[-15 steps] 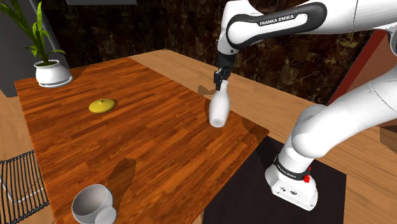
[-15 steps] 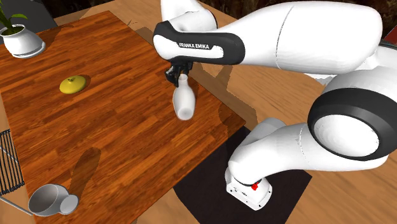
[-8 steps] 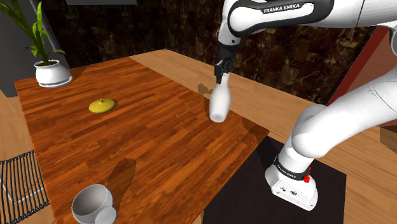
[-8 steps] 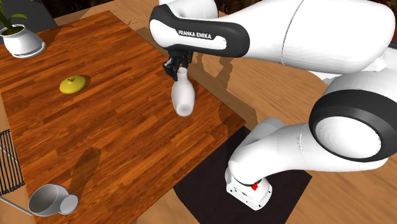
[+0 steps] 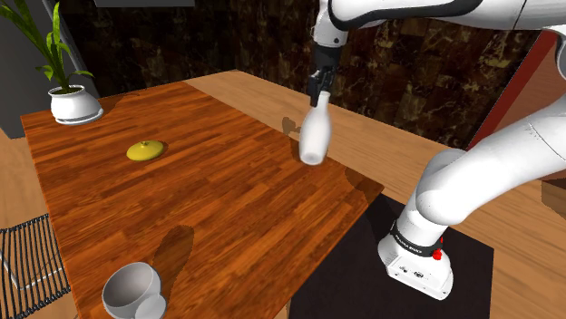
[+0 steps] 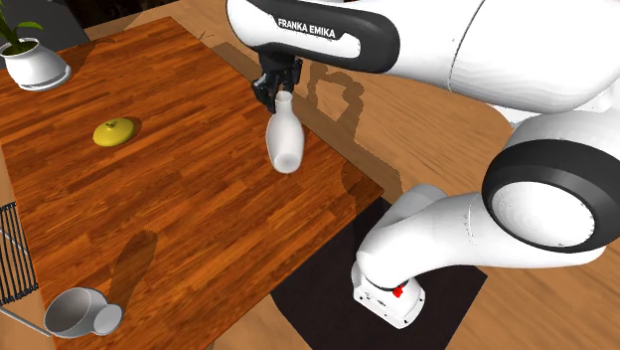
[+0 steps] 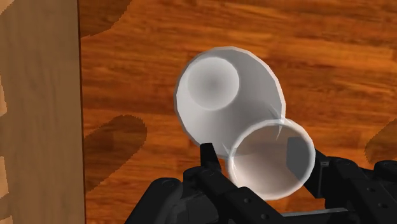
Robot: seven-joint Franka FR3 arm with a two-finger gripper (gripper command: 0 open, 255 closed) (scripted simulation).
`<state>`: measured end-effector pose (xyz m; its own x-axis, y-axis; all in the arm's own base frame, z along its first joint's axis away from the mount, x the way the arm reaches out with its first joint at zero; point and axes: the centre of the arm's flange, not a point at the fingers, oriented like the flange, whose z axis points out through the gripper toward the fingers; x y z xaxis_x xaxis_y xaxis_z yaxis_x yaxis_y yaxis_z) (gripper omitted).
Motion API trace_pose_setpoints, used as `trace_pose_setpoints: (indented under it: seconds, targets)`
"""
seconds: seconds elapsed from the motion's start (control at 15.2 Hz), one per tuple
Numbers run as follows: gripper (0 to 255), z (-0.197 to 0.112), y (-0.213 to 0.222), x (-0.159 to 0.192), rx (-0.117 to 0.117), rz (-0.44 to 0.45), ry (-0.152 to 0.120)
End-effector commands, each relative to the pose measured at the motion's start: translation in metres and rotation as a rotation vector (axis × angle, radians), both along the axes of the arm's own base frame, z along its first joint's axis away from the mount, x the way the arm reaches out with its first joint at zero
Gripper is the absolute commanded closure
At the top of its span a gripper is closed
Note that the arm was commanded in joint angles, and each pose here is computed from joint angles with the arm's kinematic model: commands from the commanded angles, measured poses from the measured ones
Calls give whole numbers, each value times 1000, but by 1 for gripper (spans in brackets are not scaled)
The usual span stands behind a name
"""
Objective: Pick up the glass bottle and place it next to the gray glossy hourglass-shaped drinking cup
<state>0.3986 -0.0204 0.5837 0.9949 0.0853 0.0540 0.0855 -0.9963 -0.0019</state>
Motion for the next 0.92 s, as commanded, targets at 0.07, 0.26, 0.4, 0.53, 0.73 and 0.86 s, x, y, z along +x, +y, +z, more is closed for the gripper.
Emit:
trace_pose_setpoints:
  seconds: [0.07, 0.26, 0.4, 0.53, 0.73, 0.86]
  targets:
    - [255, 15, 0, 0, 0, 0, 0]
    - [255, 31, 0, 0, 0, 0, 0]
    - [255, 42, 0, 0, 0, 0, 0]
    - [255, 52, 0, 0, 0, 0, 0]
    - [255, 68, 0, 0, 0, 0, 0]
    - [255, 79, 0, 0, 0, 0, 0]
